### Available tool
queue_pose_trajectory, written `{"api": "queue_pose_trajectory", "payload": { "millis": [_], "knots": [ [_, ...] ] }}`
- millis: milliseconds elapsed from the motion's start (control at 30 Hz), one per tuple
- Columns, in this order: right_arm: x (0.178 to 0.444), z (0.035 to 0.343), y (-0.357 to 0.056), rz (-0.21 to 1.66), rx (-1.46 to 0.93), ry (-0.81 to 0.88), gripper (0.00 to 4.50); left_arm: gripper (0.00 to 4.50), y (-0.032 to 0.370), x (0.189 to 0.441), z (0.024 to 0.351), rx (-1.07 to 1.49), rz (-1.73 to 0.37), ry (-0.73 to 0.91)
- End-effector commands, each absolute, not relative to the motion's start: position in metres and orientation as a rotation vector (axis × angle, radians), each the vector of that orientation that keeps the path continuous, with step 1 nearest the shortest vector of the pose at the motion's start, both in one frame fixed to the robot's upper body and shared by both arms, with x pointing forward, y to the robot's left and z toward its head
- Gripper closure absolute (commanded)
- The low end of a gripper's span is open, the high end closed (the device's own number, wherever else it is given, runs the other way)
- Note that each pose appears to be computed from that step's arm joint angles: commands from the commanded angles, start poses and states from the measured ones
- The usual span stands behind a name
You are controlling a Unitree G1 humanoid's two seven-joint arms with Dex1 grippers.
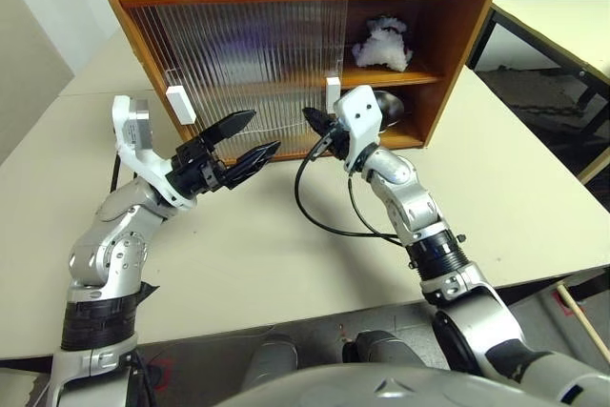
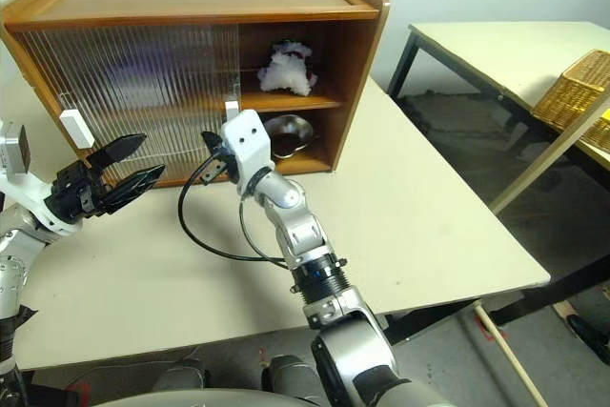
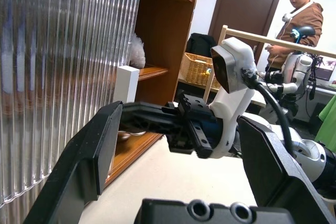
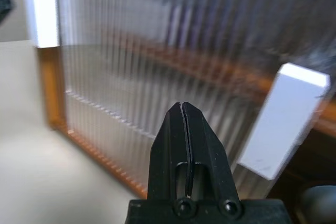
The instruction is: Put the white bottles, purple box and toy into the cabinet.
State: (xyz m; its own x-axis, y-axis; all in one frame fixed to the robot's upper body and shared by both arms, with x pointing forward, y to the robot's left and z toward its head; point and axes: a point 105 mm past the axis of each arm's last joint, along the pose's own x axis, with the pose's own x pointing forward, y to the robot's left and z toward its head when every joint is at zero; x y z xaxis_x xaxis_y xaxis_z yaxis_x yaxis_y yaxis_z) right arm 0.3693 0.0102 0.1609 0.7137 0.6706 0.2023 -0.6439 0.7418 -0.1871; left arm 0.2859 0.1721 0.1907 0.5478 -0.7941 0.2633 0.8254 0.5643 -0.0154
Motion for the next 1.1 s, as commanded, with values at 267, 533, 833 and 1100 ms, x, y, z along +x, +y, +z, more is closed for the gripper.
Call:
{"api": "queue_pose_trajectory", "payload": {
  "millis": [267,533,833,1100],
  "knots": [
    [0.386,0.167,-0.025,0.475,-0.127,-0.29,4.48,0.0,0.17,0.286,0.19,-0.141,-0.972,-0.233],
    [0.388,0.165,-0.049,0.349,-0.172,-0.291,4.48,0.0,0.165,0.285,0.187,-0.155,-0.982,-0.231],
    [0.398,0.157,-0.094,0.167,-0.191,-0.234,4.48,0.0,0.166,0.286,0.187,-0.156,-0.987,-0.23],
    [0.409,0.161,-0.135,0.022,-0.203,-0.231,4.48,0.0,0.164,0.287,0.186,-0.159,-0.995,-0.227]
  ]
}}
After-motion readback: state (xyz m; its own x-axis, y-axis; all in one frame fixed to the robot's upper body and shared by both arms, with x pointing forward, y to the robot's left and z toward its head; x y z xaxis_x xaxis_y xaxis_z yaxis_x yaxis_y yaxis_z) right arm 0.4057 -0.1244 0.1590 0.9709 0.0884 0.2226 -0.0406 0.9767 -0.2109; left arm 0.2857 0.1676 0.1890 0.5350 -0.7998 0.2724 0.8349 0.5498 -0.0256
